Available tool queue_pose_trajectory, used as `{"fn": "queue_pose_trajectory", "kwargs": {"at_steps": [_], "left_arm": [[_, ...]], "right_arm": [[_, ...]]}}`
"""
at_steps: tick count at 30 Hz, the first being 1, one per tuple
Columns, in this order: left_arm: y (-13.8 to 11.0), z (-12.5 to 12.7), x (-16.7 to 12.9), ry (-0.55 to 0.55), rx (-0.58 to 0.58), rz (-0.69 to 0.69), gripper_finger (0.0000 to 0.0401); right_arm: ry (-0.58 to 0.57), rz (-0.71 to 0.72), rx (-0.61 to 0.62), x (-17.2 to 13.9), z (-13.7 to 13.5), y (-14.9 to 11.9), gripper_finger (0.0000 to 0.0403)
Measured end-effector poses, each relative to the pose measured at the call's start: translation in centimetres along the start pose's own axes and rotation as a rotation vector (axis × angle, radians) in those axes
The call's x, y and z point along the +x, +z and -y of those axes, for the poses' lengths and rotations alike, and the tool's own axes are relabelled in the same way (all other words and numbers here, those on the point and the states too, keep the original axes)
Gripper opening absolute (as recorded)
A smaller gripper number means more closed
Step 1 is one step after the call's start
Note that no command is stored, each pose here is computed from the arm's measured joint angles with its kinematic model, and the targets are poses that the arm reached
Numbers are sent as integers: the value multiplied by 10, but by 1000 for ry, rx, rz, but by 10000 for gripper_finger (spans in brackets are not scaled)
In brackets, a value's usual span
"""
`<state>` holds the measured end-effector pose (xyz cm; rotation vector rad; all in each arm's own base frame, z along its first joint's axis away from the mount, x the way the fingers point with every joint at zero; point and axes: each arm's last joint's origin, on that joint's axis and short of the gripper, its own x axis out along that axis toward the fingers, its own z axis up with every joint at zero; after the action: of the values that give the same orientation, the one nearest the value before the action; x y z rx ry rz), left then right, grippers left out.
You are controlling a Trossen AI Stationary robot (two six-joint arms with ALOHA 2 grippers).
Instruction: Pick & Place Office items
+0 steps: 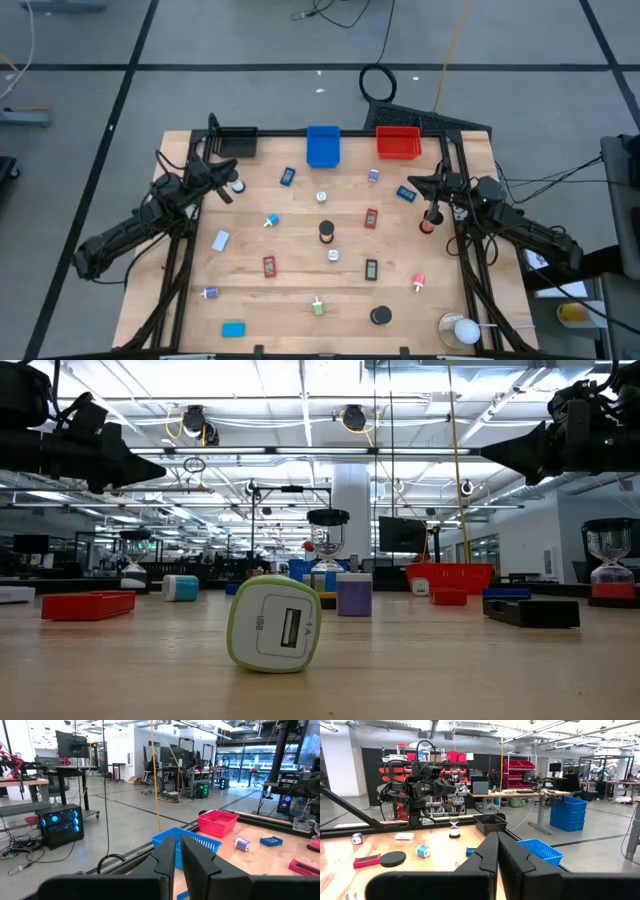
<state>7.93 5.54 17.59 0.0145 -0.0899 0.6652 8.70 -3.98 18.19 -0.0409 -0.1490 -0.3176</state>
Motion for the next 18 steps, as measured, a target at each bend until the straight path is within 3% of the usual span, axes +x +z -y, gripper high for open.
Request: {"fn": "queue_pose_trajectory", "kwargs": {"at_steps": [9, 14, 18], "left_arm": [[0, 0, 0, -1, 0, 0, 37], [0, 0, 0, 0, 0, 0, 37], [0, 0, 0, 0, 0, 0, 37]], "right_arm": [[0, 0, -12, 0, 0, 0, 4], [-1, 0, -218, 0, 0, 0, 4], [-1, 0, -285, 0, 0, 0, 4]]}}
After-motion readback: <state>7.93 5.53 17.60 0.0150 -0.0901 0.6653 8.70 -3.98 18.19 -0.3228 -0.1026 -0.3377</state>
